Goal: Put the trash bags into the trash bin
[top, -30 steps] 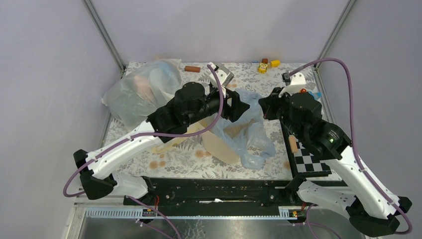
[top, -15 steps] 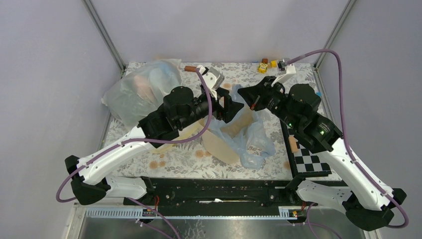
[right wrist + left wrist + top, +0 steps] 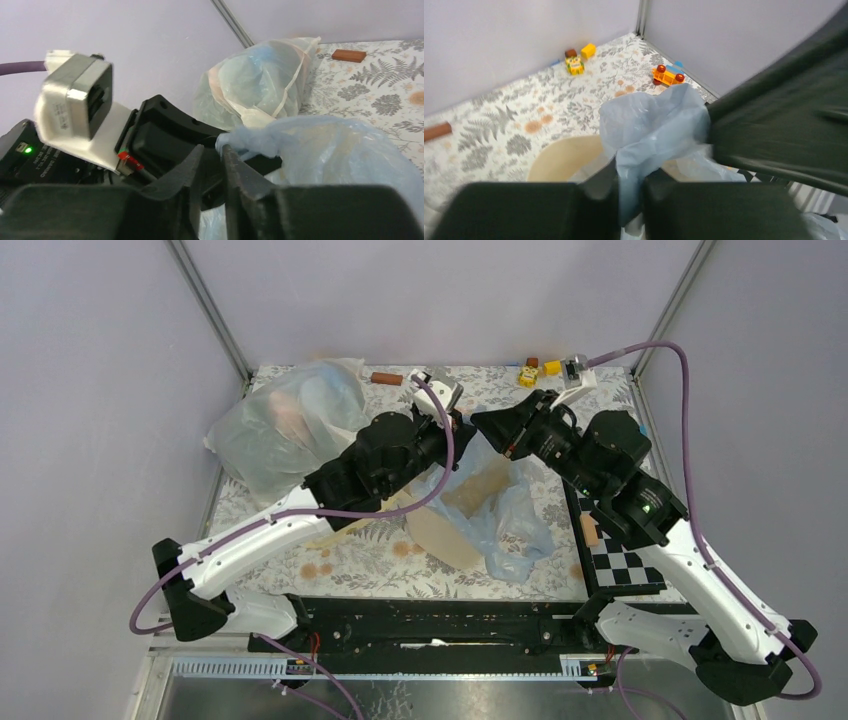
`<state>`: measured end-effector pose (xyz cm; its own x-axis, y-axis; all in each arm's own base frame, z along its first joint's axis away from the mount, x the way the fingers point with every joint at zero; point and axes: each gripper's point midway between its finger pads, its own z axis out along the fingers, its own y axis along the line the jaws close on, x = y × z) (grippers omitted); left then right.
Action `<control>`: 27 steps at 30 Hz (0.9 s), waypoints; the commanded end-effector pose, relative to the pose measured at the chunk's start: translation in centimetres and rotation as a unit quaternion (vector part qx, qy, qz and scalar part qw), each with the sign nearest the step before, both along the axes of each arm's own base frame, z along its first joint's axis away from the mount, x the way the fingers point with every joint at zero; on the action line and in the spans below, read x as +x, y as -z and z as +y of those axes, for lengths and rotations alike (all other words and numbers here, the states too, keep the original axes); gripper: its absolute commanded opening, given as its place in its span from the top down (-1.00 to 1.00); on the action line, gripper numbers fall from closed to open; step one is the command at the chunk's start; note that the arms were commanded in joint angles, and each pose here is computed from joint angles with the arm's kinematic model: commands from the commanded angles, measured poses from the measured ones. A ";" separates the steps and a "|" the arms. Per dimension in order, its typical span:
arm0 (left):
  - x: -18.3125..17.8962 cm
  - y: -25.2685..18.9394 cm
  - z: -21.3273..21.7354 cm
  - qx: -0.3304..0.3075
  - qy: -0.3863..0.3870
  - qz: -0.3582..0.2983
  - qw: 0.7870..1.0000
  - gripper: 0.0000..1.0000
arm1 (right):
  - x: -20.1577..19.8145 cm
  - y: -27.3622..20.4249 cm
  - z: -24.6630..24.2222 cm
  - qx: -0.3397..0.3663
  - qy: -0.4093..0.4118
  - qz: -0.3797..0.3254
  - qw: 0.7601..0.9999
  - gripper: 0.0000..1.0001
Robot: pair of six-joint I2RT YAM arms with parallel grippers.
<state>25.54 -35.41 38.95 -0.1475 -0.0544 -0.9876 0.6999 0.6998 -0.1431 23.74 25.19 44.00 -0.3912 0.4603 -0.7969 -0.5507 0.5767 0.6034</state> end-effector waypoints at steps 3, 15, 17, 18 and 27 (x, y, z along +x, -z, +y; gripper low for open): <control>2.4 -2.7 3.5 -0.039 -0.081 0.001 0.996 1.00 | -0.5 -1.3 -3.6 -0.001 0.061 -0.038 0.997 0.02; 3.3 -3.9 8.5 -0.083 -0.089 0.033 0.992 1.00 | -2.4 6.4 -5.9 -0.178 0.043 0.022 0.983 -0.84; 3.8 -3.4 8.9 -0.081 -0.097 0.044 0.991 1.00 | -3.2 7.0 -6.1 -0.181 0.033 0.046 0.982 -0.99; 3.9 -3.2 8.9 -0.080 -0.097 0.048 0.991 1.00 | -3.4 7.6 -6.6 -0.184 0.042 0.065 0.980 -0.99; 4.0 -2.3 9.2 -0.085 -0.095 0.065 0.990 1.00 | -5.7 10.3 -11.7 -0.184 0.124 0.131 0.966 -0.99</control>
<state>29.75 -26.10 40.66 -0.2426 -0.2271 -0.9432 0.5114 0.7962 -0.3233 19.36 15.71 33.70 -0.5151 0.2122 -0.8304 -0.2984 0.8639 0.4058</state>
